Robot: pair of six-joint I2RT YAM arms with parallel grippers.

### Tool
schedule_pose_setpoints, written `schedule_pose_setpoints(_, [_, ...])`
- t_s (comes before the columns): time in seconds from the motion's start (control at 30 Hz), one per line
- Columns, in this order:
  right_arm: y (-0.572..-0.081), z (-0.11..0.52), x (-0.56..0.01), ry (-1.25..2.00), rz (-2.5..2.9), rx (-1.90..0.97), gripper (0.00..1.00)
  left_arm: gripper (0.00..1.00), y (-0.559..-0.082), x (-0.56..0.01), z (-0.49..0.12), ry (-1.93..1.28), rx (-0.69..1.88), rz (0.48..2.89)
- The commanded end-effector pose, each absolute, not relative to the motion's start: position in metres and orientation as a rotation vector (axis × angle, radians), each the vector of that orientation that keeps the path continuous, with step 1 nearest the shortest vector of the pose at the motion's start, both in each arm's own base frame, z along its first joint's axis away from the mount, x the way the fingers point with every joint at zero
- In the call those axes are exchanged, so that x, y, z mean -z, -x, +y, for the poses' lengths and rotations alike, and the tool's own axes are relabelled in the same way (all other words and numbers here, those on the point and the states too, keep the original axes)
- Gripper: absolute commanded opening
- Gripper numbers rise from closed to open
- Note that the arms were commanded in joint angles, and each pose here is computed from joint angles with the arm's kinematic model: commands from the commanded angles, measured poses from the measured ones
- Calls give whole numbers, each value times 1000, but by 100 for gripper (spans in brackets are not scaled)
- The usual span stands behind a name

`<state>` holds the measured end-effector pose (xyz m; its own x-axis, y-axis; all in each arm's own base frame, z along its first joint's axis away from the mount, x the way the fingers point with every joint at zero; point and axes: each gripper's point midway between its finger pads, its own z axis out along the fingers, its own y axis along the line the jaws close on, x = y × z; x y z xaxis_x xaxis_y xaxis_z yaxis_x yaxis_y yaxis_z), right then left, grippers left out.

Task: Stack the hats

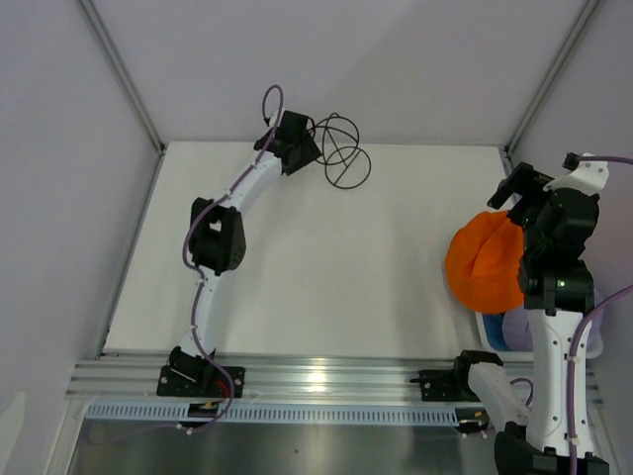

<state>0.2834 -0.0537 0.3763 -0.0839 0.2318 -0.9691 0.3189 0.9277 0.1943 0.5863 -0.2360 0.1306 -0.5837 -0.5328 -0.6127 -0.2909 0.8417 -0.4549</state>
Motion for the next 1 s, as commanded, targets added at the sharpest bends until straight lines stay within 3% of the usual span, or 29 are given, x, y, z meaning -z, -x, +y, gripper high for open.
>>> schedule_pose_setpoints(0.0, [-287,-51,-384,-419,1628,55,99,64,-576,-189,-225,530,407,2204])
schedule_pose_setpoints(0.03, [-287,-51,-383,-420,1631,54,100,63,-576,-195,-228,519,429,2196])
schedule_pose_setpoints(0.13, [-287,-53,-381,-426,1634,61,100,45,-575,-217,-245,457,523,2180])
schedule_pose_setpoints(0.17, [-287,-53,-381,-430,1631,60,99,28,-574,-224,-249,440,552,2172])
schedule_pose_setpoints(0.27, [-287,-53,-381,-429,1628,60,100,1,-569,-243,-255,414,582,2144])
schedule_pose_setpoints(0.6, [-290,-50,-371,-440,1647,39,100,1,-524,-251,-252,329,564,2228])
schedule_pose_setpoints(0.63, [-291,-51,-368,-442,1654,41,100,1,-513,-222,-252,326,538,2292])
schedule_pose_setpoints(0.7, [-292,-55,-362,-465,1671,63,100,1,-498,-235,-254,317,567,2274])
schedule_pose_setpoints(0.73, [-292,-57,-356,-474,1696,76,100,1,-484,-204,-249,347,543,2340])
schedule_pose_setpoints(0.97, [-282,-65,-334,-520,1802,145,100,1,-422,-176,-245,352,623,2400])
